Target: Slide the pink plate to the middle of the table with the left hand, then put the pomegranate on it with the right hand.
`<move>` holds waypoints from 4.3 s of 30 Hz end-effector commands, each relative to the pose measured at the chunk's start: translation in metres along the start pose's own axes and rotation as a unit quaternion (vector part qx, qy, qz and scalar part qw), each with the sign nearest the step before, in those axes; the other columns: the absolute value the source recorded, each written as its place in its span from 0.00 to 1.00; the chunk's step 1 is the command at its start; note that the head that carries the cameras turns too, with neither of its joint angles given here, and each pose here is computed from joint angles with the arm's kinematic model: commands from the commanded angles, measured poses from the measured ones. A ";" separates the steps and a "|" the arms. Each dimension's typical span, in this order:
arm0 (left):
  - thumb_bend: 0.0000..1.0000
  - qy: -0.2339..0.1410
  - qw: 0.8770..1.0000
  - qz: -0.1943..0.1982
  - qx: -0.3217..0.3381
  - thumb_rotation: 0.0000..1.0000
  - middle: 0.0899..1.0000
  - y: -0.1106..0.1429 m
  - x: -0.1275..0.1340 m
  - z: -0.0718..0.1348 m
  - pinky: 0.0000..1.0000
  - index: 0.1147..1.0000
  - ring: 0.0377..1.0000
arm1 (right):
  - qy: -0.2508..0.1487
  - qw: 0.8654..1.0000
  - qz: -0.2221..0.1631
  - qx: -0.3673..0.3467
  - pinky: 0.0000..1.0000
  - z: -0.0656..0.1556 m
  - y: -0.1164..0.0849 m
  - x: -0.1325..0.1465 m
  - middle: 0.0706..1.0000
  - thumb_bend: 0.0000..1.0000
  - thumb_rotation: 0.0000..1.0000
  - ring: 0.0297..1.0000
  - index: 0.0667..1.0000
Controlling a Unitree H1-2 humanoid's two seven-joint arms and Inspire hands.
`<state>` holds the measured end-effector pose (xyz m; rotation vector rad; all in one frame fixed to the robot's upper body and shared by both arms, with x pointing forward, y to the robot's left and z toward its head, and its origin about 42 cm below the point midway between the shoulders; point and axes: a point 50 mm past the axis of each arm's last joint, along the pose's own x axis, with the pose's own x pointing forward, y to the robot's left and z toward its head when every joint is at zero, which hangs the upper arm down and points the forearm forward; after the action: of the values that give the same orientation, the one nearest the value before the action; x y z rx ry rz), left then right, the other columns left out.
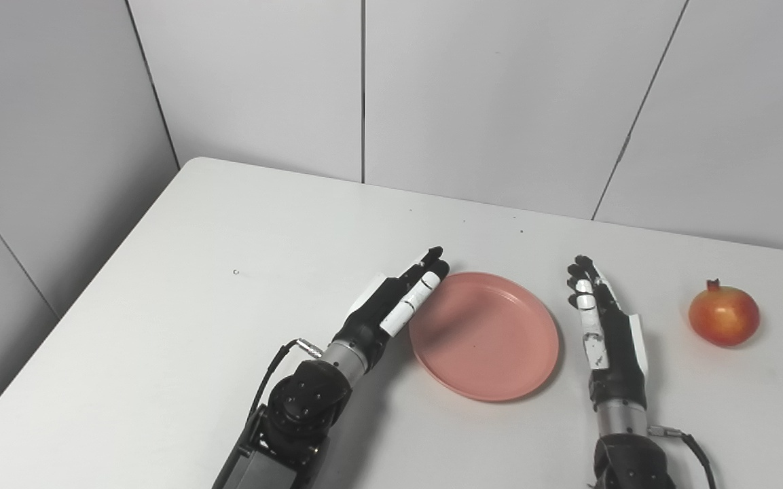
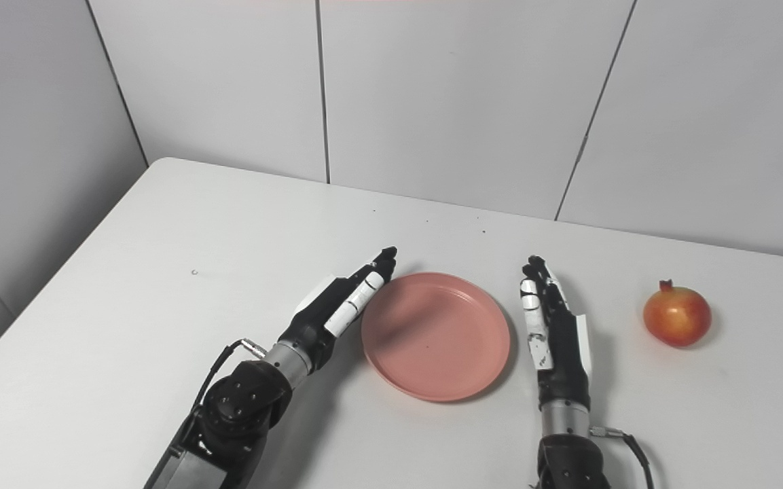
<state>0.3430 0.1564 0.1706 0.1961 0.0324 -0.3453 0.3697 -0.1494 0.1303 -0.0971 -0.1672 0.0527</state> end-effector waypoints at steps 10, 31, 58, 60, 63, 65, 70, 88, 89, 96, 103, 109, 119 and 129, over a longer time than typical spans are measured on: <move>0.69 -0.027 1.000 0.009 0.011 1.00 1.00 0.012 0.000 0.009 0.97 1.00 1.00 | -0.005 1.000 -0.002 0.009 0.88 0.002 0.014 -0.001 0.87 0.44 0.98 0.88 0.87; 0.66 -0.026 1.000 0.015 0.007 1.00 0.99 0.034 -0.003 -0.003 0.96 1.00 0.98 | -0.001 1.000 -0.013 -0.011 0.85 0.001 0.037 0.000 0.86 0.52 1.00 0.88 0.85; 0.65 -0.039 0.999 0.019 -0.006 1.00 1.00 0.055 -0.003 -0.017 0.98 1.00 1.00 | 0.013 1.000 -0.008 -0.020 0.86 0.001 0.057 0.004 0.88 0.56 1.00 0.89 0.88; 0.65 -0.038 0.999 0.017 -0.010 1.00 1.00 0.055 -0.003 -0.017 0.99 1.00 1.00 | 0.015 1.000 -0.008 -0.019 0.86 0.001 0.057 0.004 0.89 0.57 1.00 0.90 0.89; 0.67 -0.037 0.999 0.014 -0.004 1.00 1.00 0.056 -0.003 -0.017 1.00 1.00 1.00 | 0.010 1.000 -0.009 -0.023 0.86 0.001 0.058 0.004 0.88 0.57 1.00 0.89 0.88; 0.67 -0.038 0.999 0.012 -0.004 1.00 1.00 0.056 -0.002 -0.018 1.00 1.00 1.00 | 0.006 1.000 -0.012 -0.019 0.86 0.001 0.060 0.004 0.88 0.56 1.00 0.89 0.88; 0.68 -0.035 0.999 0.016 -0.006 1.00 1.00 0.056 0.000 -0.021 1.00 1.00 1.00 | 0.004 1.000 -0.018 -0.013 0.85 0.000 0.063 0.005 0.88 0.57 1.00 0.89 0.88; 0.66 -0.049 0.998 0.023 -0.011 1.00 1.00 0.054 0.001 -0.023 1.00 1.00 1.00 | 0.003 1.000 -0.021 -0.011 0.84 0.000 0.063 0.004 0.90 0.56 1.00 0.89 0.90; 0.66 -0.053 0.998 0.024 -0.011 1.00 1.00 0.053 0.001 -0.022 1.00 1.00 1.00 | 0.003 1.000 -0.021 -0.012 0.84 0.000 0.063 0.004 0.90 0.55 1.00 0.89 0.90; 0.68 -0.069 0.997 0.042 -0.009 1.00 1.00 0.052 0.001 -0.022 1.00 1.00 1.00 | 0.007 1.000 -0.019 -0.007 0.85 0.000 0.062 0.003 0.90 0.56 1.00 0.90 0.90; 0.69 -0.073 0.996 0.052 -0.003 1.00 1.00 0.055 0.003 -0.025 1.00 1.00 1.00 | 0.006 1.000 -0.022 -0.005 0.84 0.000 0.062 0.003 0.89 0.57 1.00 0.89 0.89; 0.68 -0.079 0.996 0.053 -0.003 1.00 1.00 0.059 0.000 -0.022 1.00 1.00 1.00 | 0.006 1.000 -0.021 -0.006 0.84 0.000 0.062 0.003 0.89 0.57 1.00 0.89 0.89; 0.67 -0.088 0.994 0.063 0.021 1.00 1.00 0.060 -0.002 -0.019 1.00 1.00 1.00 | 0.007 1.000 -0.022 -0.008 0.85 0.000 0.062 0.003 0.89 0.58 1.00 0.89 0.89; 0.69 -0.116 0.992 0.059 0.003 1.00 1.00 0.059 -0.004 -0.018 1.00 1.00 1.00 | 0.005 1.000 -0.021 -0.012 0.85 0.000 0.062 0.003 0.89 0.57 1.00 0.89 0.89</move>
<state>0.3564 0.2173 0.1482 0.1728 -0.1140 -0.2388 0.3753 -0.0899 0.1313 -0.1229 -0.1580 0.0079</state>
